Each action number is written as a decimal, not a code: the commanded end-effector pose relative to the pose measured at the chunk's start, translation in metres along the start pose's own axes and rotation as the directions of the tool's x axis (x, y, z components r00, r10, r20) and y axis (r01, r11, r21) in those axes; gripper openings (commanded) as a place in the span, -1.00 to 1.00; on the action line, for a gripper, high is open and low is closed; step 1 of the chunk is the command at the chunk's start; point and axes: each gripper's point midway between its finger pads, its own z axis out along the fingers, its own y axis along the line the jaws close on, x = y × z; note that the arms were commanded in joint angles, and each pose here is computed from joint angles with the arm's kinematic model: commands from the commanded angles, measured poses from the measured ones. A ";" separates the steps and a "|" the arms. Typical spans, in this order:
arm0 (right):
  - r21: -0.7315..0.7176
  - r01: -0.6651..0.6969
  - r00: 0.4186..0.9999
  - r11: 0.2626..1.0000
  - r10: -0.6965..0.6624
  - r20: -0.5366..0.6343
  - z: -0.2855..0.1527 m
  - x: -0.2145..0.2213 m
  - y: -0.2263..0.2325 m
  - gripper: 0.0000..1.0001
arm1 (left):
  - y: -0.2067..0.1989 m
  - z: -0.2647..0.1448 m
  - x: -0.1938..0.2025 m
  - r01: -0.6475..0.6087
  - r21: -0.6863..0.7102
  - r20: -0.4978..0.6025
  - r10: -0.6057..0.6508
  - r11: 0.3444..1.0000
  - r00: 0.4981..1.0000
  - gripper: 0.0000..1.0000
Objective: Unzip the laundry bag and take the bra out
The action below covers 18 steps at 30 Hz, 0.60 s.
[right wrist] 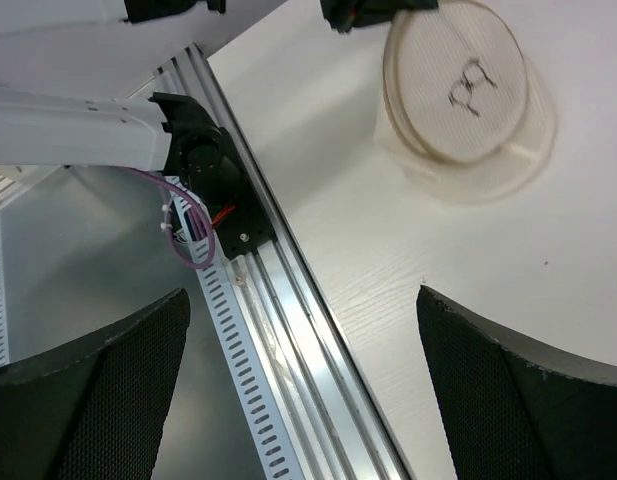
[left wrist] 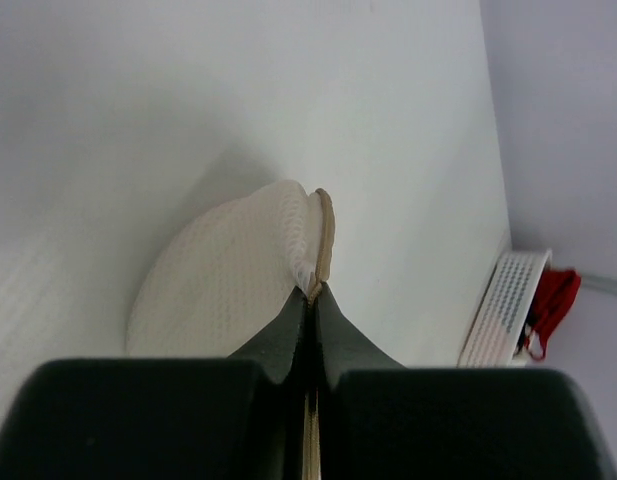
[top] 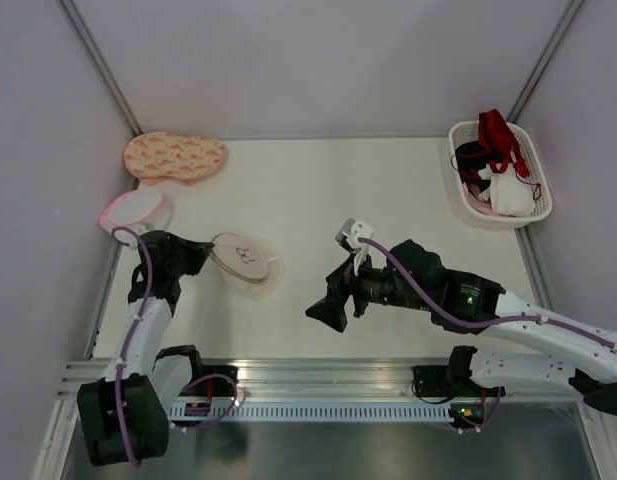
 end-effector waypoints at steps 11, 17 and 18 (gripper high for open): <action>0.062 0.016 0.999 0.998 -0.014 -0.029 -0.004 0.011 -0.014 0.96 | 0.075 -0.040 -0.152 0.206 -0.227 0.416 -0.097 0.952 0.904 -0.96; 0.041 0.032 0.996 0.999 -0.028 -0.088 0.002 0.018 -0.012 0.96 | 0.134 -0.082 -0.181 0.447 -0.352 0.629 -0.145 0.822 0.764 -0.96; 0.026 0.030 0.995 0.999 -0.027 -0.097 0.003 0.018 -0.010 0.96 | 0.140 -0.087 -0.185 0.476 -0.360 0.653 -0.148 0.802 0.743 -0.96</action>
